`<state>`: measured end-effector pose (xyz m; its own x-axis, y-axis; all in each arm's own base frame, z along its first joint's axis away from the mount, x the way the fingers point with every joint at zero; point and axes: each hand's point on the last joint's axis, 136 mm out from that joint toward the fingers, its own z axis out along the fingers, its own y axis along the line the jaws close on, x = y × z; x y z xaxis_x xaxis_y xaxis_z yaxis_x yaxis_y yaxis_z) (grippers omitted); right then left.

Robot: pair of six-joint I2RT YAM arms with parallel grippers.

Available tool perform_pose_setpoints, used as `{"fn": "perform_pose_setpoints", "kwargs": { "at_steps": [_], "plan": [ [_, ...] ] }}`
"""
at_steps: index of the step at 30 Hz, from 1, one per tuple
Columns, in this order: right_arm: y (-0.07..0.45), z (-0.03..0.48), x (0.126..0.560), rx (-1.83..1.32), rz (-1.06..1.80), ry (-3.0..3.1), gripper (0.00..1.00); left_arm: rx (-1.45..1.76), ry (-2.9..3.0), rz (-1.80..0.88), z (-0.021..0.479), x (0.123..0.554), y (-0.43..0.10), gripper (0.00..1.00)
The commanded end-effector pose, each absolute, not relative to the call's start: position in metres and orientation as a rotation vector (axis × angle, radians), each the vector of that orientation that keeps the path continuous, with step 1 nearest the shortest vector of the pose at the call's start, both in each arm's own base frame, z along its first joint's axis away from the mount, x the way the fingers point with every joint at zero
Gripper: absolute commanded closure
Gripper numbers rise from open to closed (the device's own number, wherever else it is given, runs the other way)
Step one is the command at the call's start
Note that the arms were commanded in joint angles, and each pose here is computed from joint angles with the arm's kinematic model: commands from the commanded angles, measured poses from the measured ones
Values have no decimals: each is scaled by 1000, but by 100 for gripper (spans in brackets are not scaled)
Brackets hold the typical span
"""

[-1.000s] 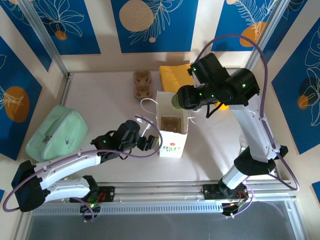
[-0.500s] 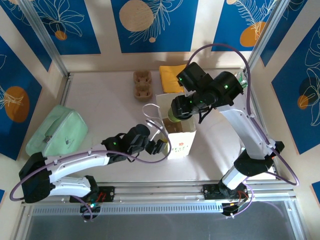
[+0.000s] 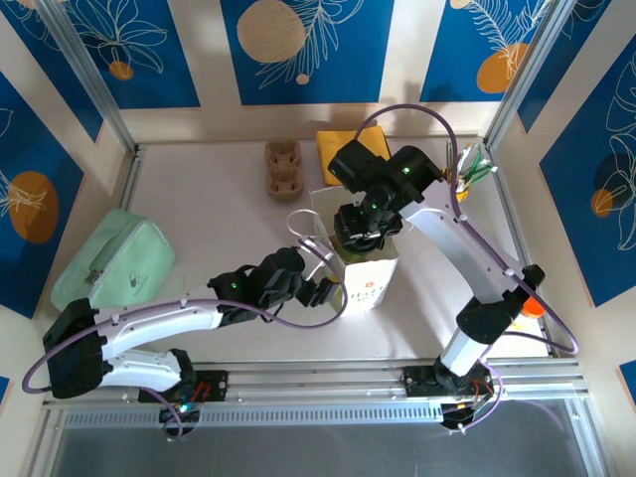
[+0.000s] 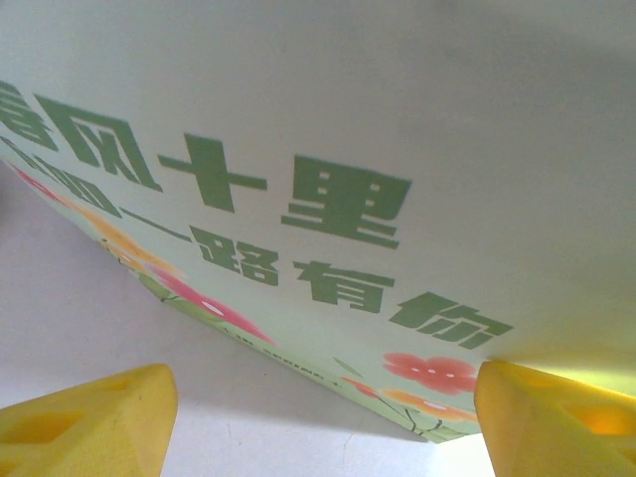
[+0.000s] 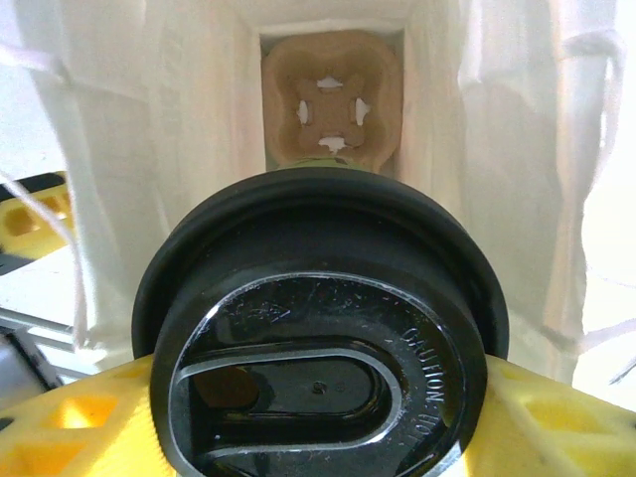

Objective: Pack the takeout coffee

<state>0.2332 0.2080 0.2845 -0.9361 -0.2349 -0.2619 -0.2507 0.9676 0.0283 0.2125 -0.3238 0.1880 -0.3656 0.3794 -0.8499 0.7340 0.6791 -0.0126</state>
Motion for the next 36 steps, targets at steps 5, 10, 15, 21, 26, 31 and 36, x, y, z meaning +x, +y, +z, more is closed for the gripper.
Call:
{"fn": "perform_pose_setpoints", "kwargs": {
  "at_steps": [5, 10, 15, 21, 26, 31, 36],
  "plan": [
    [191, 261, 208, -394, -80, 3044, 43, 887, 1916, -502, 197, 208, -323, 22],
    [190, 257, 209, -388, -91, 3063, 43, 905, 1899, -474, 199, 207, -318, 22],
    [189, 249, 208, -385, -112, 3094, 43, 928, 1880, -476, 200, 204, -315, 22],
    [187, 238, 208, -382, -165, 3123, 43, 931, 1883, -481, 197, 203, -315, 22],
    [192, 229, 207, -395, -147, 3143, 43, 933, 1888, -468, 194, 203, -312, 22],
    [197, 221, 210, -395, -97, 3145, 43, 932, 1884, -465, 194, 203, -312, 22],
    [199, 216, 211, -399, -89, 3146, 43, 932, 1884, -463, 194, 203, -312, 22]
  ]
}}
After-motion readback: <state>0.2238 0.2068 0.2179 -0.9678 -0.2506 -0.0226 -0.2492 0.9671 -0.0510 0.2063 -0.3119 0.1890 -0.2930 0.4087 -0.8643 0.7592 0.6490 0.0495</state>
